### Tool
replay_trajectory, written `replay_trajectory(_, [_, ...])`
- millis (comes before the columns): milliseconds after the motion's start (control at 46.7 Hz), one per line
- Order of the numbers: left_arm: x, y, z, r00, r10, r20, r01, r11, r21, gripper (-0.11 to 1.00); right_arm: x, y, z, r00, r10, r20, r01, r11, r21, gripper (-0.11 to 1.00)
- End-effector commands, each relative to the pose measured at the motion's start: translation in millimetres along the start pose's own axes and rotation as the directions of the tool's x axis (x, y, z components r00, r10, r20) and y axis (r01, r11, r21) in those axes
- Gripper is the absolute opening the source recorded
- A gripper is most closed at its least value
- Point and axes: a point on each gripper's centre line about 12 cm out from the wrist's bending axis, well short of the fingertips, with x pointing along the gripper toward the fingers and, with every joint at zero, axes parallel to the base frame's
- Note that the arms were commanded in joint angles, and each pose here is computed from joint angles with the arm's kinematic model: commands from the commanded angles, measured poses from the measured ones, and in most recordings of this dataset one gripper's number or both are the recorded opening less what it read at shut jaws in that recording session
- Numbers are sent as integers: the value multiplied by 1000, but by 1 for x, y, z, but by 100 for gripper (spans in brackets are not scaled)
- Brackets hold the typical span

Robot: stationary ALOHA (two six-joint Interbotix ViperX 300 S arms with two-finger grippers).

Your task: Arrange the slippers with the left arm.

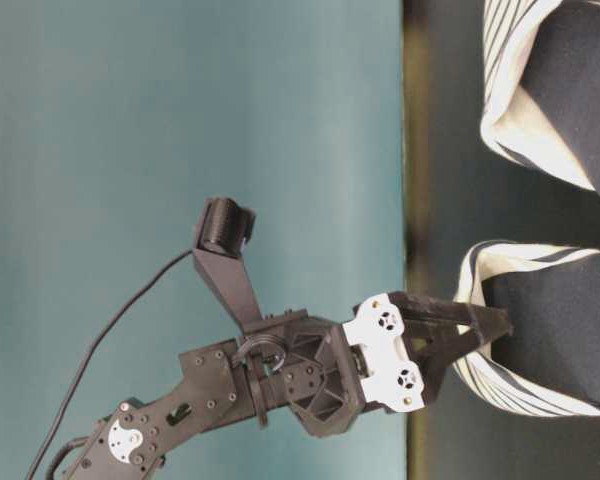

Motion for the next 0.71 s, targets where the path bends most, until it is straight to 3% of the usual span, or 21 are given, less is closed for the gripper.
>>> replay_trajectory(0, [-6, -4, 1, 1000, -4, 6, 4, 1000, 19, 89, 1, -1, 2, 1000, -7, 3, 7, 1000, 14, 0])
replay_trajectory(107, [-13, -9, 4, 1000, -9, 18, 7, 997, 83, 90, 1, -1, 2, 1000, -7, 3, 7, 1000, 14, 0])
replay_trajectory(171, [-19, -15, 9, 999, -16, 45, 9, 989, 148, 90, 1, -1, 2, 1000, -7, 3, 7, 1000, 14, 0])
replay_trajectory(278, [-32, -34, 25, 991, -42, 131, -1, 949, 316, 90, 1, -1, 2, 1000, -7, 5, 7, 1000, 14, 0])
replay_trajectory(342, [-40, -47, 37, 977, -66, 201, -23, 912, 411, 90, 1, -1, 2, 1000, -7, 6, 7, 1000, 13, 0])
replay_trajectory(385, [-45, -57, 48, 961, -88, 261, -52, 873, 485, 90, 1, -1, 2, 1000, -7, 6, 7, 1000, 14, 0])
replay_trajectory(449, [-51, -67, 60, 936, -111, 335, -104, 821, 562, 89, 1, -1, 2, 1000, -7, 6, 7, 1000, 13, 0])
replay_trajectory(578, [-55, -77, 83, 881, -141, 451, -219, 724, 655, 89, 1, -1, 2, 1000, -7, 8, 7, 1000, 14, 0])
replay_trajectory(685, [-43, -79, 95, 859, -148, 490, -279, 667, 691, 89, 1, -1, 2, 1000, -7, 8, 7, 1000, 14, 0])
